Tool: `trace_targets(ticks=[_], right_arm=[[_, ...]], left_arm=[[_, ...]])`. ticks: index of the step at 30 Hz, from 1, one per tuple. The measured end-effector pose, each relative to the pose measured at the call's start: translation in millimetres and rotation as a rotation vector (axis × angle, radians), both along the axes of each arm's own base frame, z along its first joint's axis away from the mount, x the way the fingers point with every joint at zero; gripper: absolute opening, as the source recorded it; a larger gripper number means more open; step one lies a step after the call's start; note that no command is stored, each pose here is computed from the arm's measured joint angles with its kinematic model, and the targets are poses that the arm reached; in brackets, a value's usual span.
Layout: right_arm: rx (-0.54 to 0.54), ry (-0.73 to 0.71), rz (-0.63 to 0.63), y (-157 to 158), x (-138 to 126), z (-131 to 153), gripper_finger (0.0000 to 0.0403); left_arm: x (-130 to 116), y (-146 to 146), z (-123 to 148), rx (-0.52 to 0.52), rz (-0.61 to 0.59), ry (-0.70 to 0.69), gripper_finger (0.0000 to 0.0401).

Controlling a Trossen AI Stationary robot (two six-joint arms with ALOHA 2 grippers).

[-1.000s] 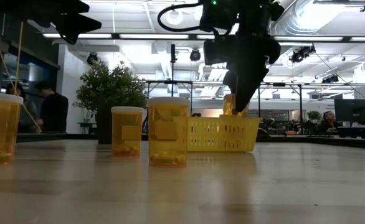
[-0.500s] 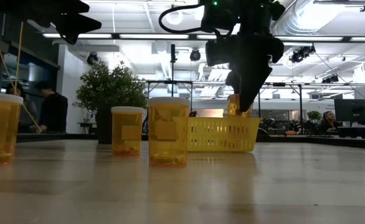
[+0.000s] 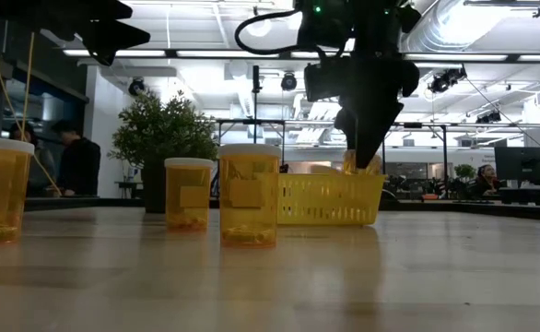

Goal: Pick and place pill bottles into a basket
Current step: Put the orange pill bottle into the bottom right corner of the yellow basket, then put the orange pill bottle into the bottom left corner of the yellow basket

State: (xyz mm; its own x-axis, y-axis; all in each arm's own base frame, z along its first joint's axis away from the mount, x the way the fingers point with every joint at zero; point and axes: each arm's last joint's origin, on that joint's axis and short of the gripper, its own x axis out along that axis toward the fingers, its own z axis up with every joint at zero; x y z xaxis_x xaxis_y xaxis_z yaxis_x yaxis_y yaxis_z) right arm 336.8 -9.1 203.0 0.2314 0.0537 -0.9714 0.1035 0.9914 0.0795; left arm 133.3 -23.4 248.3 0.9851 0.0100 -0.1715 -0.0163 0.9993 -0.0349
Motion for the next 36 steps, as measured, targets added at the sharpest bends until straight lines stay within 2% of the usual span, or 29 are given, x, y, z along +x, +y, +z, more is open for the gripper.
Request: trace_targets(ticks=[18,25,30,33,36], right_arm=[[0.002,0.012,0.002,0,-1,1,0.0236],[-0.034,0.031,-0.031,-7,3,34,0.0236],[-0.073,-0.098,-0.012,-2,5,71,0.0236],[-0.083,-0.255,0.059,12,-4,93,0.0235],[-0.086,-0.458,0.118,28,-27,110,0.0228]], left_arm=[[0,0,0,0.000,0.000,-0.001,0.0276],[0,0,0,-0.001,0.000,-0.001,0.0276],[0,0,0,-0.008,0.001,-0.001,0.0276],[0,0,0,-0.008,-0.002,0.000,0.0276],[0,0,0,-0.016,-0.002,-0.001,0.0276]])
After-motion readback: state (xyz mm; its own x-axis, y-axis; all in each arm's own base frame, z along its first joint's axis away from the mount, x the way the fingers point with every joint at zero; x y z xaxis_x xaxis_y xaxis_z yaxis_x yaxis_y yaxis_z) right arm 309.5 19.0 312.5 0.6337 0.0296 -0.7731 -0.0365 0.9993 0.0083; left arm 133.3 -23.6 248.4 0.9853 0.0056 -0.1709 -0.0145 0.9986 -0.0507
